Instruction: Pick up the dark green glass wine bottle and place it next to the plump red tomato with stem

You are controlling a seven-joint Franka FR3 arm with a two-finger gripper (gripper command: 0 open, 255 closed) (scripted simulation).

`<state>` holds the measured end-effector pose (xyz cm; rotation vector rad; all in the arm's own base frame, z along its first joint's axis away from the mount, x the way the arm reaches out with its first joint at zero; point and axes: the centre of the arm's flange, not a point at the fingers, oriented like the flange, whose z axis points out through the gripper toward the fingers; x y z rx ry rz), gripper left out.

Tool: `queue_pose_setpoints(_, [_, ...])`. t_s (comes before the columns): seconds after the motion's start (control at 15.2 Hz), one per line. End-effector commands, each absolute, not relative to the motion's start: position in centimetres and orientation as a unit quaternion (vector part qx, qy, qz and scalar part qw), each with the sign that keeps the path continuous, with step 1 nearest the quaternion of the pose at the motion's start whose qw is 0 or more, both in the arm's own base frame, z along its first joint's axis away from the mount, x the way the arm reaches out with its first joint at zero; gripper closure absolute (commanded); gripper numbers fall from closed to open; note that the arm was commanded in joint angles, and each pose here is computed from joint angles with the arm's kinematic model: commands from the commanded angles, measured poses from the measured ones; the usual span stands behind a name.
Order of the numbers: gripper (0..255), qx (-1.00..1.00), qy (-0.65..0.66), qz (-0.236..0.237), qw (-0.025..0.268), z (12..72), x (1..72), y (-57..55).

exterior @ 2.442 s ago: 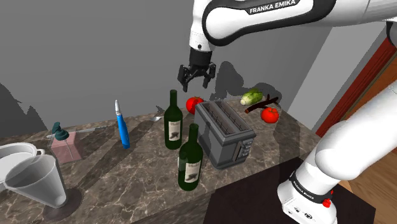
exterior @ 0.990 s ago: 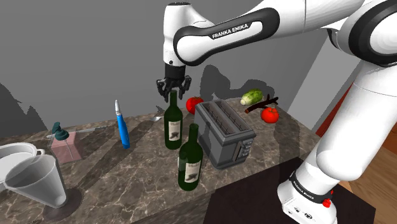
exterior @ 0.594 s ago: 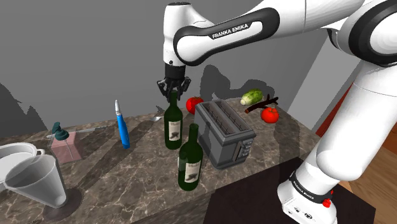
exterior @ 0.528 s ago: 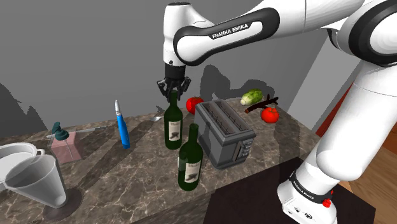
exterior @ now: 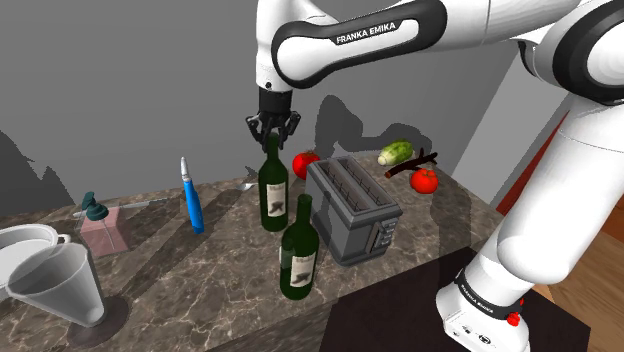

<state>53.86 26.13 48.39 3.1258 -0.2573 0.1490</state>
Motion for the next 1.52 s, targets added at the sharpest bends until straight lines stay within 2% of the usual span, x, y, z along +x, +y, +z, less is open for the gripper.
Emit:
queue_pose_setpoints(0.0, [255, 0.996, -0.082, 0.048, 0.001, 49.4, 53.8, 26.1])
queue_pose_setpoints(1.45, [255, 0.996, -0.082, 0.048, 0.001, 61.0, 53.8, 26.1])
